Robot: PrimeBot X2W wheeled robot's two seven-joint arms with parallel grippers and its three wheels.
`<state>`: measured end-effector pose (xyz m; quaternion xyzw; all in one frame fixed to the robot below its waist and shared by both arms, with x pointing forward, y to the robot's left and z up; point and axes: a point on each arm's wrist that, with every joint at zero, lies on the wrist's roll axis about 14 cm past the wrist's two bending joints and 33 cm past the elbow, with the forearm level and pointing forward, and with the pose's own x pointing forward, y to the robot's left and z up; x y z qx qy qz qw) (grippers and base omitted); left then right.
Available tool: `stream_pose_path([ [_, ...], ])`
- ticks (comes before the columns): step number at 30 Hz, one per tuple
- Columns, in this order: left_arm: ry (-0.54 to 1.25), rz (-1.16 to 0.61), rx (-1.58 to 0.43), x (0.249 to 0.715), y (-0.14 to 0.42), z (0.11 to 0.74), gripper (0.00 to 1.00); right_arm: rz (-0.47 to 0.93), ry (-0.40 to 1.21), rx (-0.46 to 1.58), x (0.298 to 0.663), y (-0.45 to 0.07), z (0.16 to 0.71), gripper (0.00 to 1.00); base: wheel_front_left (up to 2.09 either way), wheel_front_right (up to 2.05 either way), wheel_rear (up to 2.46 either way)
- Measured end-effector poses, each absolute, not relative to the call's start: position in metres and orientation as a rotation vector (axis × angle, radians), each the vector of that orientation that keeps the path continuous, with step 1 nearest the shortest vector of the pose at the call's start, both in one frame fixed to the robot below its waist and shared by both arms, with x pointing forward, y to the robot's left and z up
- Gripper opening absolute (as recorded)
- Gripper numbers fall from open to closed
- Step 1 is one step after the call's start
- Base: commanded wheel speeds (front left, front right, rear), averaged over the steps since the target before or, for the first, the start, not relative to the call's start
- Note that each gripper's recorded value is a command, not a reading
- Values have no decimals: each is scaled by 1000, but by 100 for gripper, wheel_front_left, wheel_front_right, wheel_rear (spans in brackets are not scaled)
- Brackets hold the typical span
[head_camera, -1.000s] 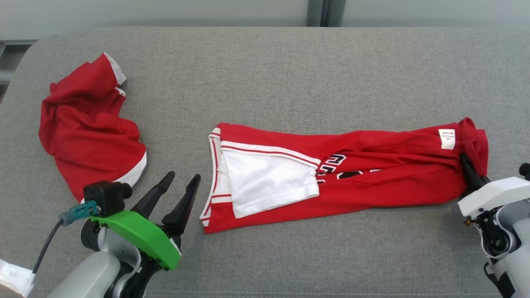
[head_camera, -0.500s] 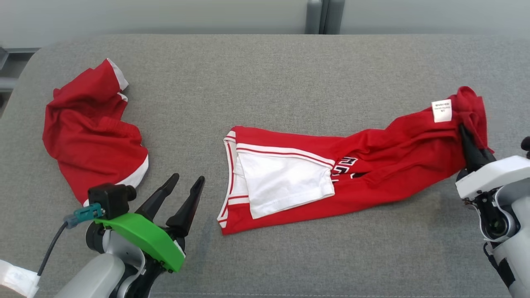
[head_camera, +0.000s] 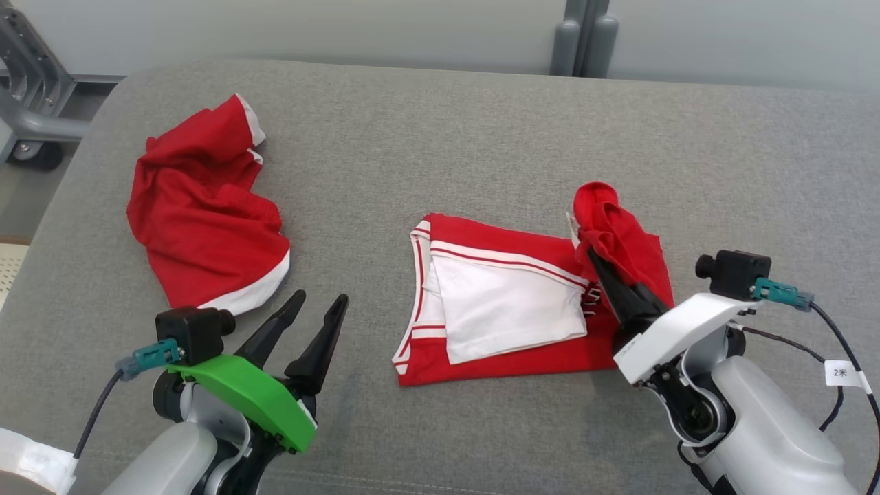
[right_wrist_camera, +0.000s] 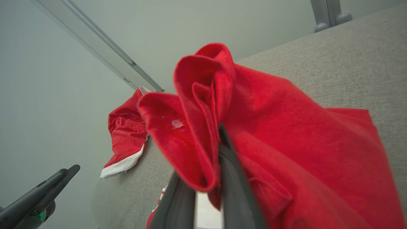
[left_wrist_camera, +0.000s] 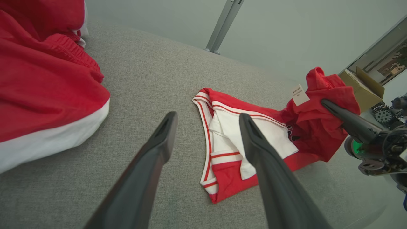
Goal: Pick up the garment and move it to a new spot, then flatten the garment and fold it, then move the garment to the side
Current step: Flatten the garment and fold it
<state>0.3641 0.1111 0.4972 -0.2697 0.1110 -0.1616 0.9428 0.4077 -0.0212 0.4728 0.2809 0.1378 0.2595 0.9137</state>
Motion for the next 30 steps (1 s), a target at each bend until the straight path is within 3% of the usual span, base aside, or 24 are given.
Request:
stream_pose_path([
  [13,190,-223,-554,348,143,501,100,709,402,553,393,48,465,0,0,0,0],
  [27,178,-110,-567,335,175,497,100,779,498,502,393,98,453,0,0,0,0],
  [28,181,-106,-567,335,176,496,100,776,499,491,393,97,451,7,0,0,0],
  [29,182,-104,-567,335,176,495,100,771,504,486,394,96,449,35,0,0,0],
  [30,183,-104,-567,335,176,495,100,769,508,484,394,96,448,79,0,0,0],
])
